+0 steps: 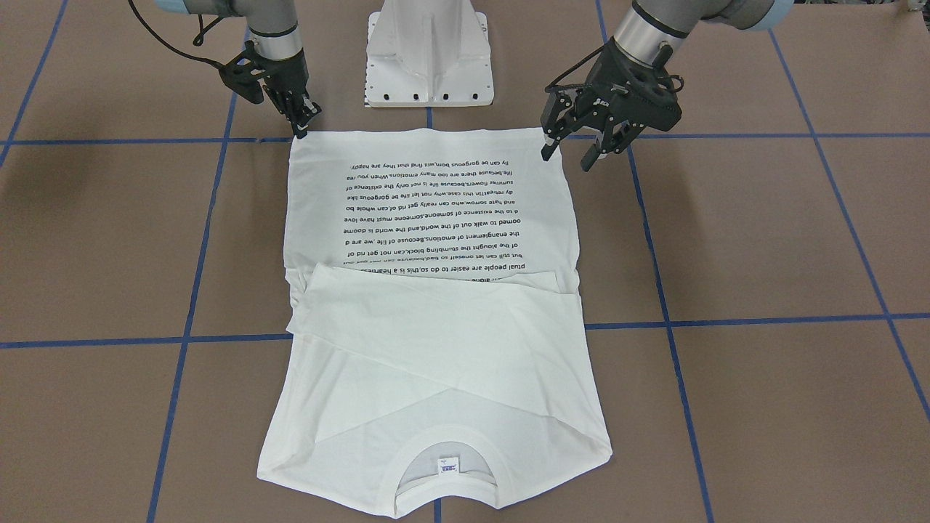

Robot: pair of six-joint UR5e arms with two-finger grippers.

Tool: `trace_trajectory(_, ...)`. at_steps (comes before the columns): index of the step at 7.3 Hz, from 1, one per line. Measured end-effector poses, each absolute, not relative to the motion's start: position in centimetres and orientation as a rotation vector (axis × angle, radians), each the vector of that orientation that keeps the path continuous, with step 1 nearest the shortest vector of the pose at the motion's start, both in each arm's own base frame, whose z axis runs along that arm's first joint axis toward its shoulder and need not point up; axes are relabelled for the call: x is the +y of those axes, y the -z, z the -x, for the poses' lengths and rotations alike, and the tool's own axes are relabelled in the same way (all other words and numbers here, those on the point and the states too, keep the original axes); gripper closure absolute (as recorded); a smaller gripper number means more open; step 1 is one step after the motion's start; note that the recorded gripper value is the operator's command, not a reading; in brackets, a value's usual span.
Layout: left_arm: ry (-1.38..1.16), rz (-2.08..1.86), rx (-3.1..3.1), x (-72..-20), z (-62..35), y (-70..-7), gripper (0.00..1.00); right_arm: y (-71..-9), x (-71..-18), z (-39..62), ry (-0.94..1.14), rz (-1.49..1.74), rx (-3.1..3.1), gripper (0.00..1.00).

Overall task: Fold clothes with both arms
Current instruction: 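Lower the left gripper to a hem corner while the right reaches the other, then grasp both hem corners with the left and right grippers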

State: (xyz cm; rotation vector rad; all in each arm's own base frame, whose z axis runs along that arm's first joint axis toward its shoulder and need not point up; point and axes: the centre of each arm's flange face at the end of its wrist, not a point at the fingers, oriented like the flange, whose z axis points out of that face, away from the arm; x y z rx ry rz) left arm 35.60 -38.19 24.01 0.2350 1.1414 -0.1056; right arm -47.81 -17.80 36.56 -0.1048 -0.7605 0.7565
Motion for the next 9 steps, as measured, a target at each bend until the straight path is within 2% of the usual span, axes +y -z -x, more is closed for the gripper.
trace_trajectory(4, 0.212, 0.02, 1.033, -29.7, -41.7, -29.9, 0.3, -34.8, -18.0, 47.0, -0.757, 0.121, -0.797, 1.0)
trace_trajectory(7, 0.259, 0.148, 0.934, -23.1, -44.9, -34.0, 0.39, -34.7, -17.9, 47.0, -0.751, 0.125, -0.799, 1.0)
trace_trajectory(9, 0.272, 0.194, 0.9, -21.1, -46.4, -35.2, 0.43, -34.7, -18.0, 46.9, -0.747, 0.121, -0.799, 1.0)
